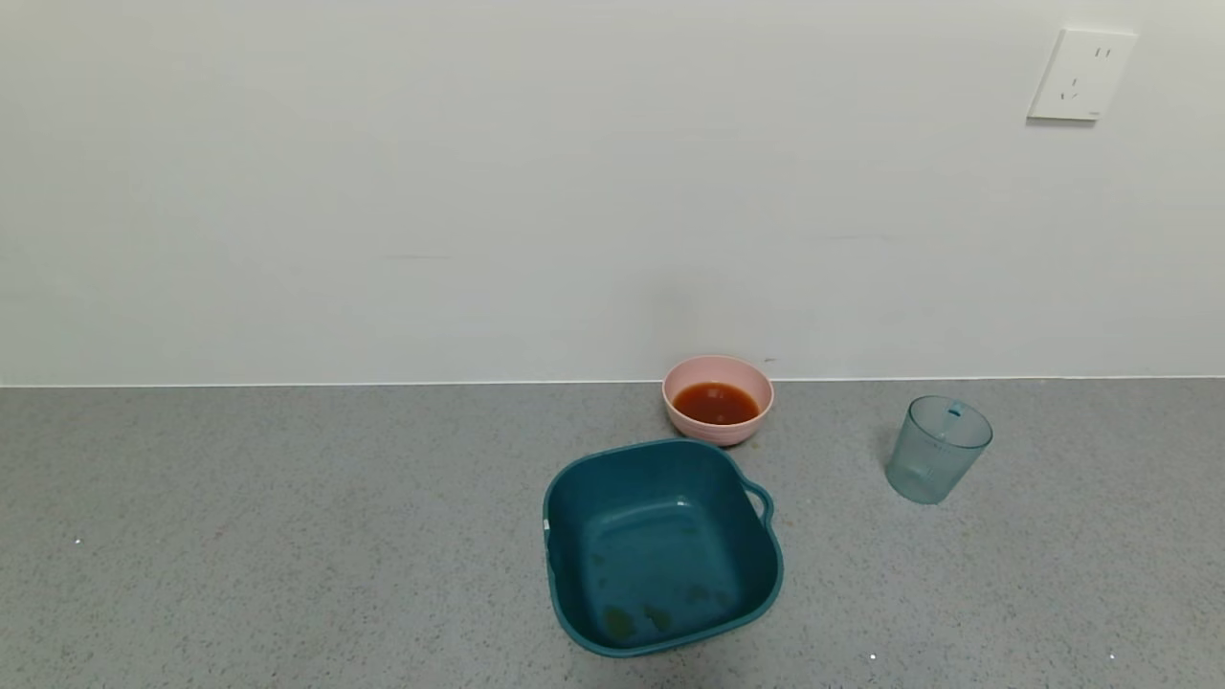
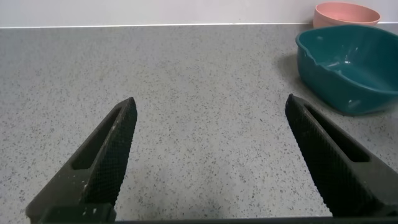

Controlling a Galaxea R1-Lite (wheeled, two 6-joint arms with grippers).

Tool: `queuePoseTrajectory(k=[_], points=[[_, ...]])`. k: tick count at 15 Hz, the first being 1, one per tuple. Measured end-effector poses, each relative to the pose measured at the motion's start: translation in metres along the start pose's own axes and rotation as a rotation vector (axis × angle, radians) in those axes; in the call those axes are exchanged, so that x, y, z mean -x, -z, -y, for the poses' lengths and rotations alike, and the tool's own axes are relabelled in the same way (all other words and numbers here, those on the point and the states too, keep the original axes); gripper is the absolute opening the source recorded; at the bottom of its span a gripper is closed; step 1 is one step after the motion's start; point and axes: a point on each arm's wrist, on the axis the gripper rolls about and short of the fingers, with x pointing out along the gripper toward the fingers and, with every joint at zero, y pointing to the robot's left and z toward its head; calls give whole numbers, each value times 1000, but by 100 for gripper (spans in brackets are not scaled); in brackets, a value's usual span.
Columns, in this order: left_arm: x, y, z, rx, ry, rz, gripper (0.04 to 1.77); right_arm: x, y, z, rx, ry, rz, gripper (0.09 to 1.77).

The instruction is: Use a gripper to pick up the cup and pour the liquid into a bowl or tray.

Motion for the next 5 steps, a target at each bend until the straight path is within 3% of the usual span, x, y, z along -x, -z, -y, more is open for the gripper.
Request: queuePoseTrajectory(k=[5], points=[[0,0,0,0,0,0,172,0,1,0,-33,0,-13,170]])
